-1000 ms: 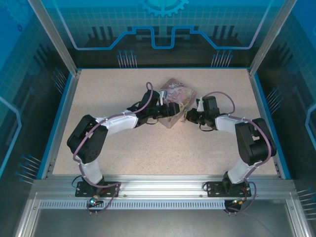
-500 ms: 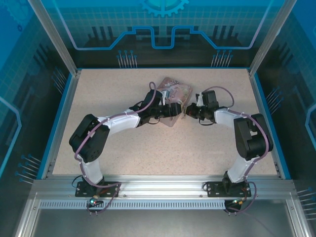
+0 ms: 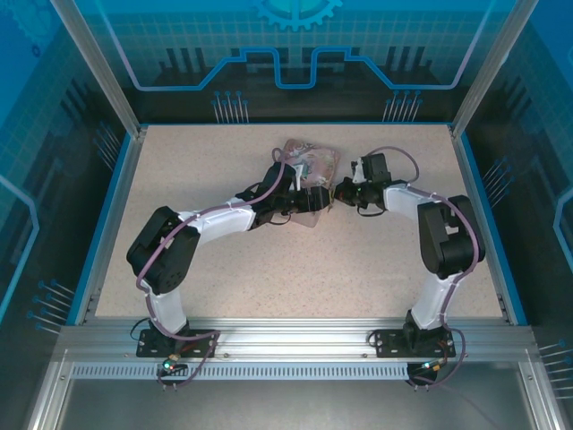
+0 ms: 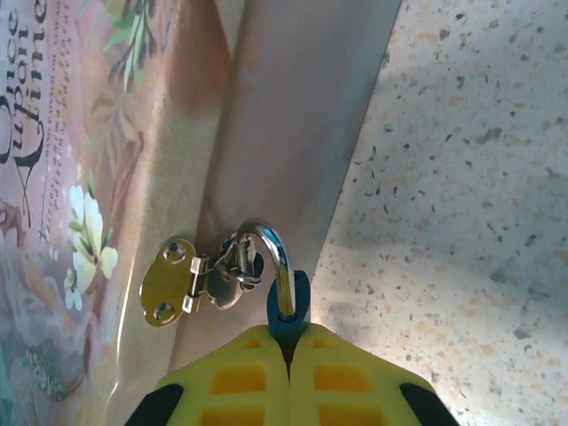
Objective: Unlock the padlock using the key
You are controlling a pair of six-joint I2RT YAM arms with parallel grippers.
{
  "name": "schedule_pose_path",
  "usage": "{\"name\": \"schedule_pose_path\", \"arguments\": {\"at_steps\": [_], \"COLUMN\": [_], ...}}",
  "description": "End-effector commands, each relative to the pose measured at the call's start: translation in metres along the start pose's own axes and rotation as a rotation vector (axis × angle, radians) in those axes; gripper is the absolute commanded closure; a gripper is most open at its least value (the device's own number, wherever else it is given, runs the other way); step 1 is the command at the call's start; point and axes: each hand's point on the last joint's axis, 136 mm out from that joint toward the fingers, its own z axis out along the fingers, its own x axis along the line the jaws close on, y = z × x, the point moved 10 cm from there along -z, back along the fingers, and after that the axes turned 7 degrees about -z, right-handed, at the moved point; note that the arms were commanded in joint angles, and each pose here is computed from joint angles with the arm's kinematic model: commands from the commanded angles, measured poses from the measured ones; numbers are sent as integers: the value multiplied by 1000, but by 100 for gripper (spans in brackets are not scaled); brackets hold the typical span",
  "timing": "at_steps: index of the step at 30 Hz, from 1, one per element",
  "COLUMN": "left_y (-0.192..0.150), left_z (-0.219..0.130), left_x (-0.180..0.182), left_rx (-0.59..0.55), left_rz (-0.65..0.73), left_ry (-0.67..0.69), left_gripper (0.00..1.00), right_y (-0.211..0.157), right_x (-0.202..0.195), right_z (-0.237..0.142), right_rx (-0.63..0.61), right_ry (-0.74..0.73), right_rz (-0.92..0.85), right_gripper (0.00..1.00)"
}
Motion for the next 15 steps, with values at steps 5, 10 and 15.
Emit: {"name": "schedule_pose_path", "arguments": {"at_steps": [5, 10, 15], "left_y": [-39, -40, -33], "left_z": [13, 12, 1], "left_x": [50, 51, 46], "left_rx": [180, 180, 150], "left_rz": [-90, -92, -66], "left_ry": [235, 238, 250], "left_gripper": [24, 24, 22], "right_y": [37, 40, 41], "right_x": [-20, -19, -14], "right_z": [-3, -4, -40], "right_rx": [-95, -143, -190], "right_ry": [-184, -112, -171], "right_rz": [-41, -52, -86], "right_gripper": [100, 100, 100]}}
